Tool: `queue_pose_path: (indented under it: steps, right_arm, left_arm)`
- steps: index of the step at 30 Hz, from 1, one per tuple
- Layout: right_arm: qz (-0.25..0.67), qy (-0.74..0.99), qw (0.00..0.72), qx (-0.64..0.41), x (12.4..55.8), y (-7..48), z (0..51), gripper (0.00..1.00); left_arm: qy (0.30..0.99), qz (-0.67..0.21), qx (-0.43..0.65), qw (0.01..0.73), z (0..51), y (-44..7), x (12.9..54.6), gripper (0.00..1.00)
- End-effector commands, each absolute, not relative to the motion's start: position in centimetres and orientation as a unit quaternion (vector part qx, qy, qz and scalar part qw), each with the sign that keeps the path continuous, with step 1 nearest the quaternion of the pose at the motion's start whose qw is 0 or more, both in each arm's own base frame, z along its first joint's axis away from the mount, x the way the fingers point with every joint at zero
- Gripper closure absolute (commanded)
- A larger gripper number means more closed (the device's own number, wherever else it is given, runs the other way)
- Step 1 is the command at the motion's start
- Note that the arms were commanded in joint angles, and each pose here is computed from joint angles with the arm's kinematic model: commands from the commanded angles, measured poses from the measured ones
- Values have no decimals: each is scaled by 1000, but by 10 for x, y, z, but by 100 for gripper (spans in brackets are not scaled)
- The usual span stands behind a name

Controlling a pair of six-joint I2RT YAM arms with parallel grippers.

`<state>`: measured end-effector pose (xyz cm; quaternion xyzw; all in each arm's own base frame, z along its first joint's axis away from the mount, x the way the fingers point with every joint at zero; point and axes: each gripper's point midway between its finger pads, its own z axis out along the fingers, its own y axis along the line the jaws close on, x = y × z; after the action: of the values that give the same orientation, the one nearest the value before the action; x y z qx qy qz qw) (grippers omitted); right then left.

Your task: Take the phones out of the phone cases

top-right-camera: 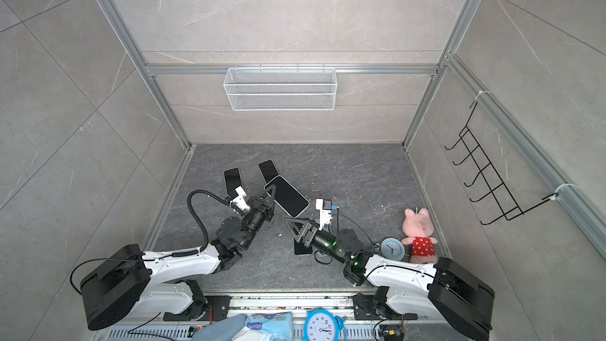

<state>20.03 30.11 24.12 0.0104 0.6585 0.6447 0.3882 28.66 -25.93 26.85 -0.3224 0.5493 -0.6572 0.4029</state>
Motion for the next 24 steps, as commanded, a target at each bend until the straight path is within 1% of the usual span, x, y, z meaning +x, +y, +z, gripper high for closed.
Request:
queue_pose_path:
  steps: [1,7,10,16,22,24]
  right_arm:
    - [668,615,418,26,201,292,266,42]
    - [666,615,421,29,202,293,265,55]
    - [666,618,417,27,203,297,264,64]
    - [670,615,415,30,204,299,261,74]
    - [668,617,415,32,204,299,257,88]
    - [673,615,408,41,204,297,256,91]
  left_arm:
    - [475,-698,-345,409,303,-241,282,100]
    - [476,-693,-352,411,298,-238,281,100]
    - [477,-691,-353,412,296,-237,281,100]
    - [478,-689,-354,414,294,-235,280,100]
    - [478,-690,-354,412,293,-235,279,100]
    - [478,-690,-352,413,294,-234,278,100]
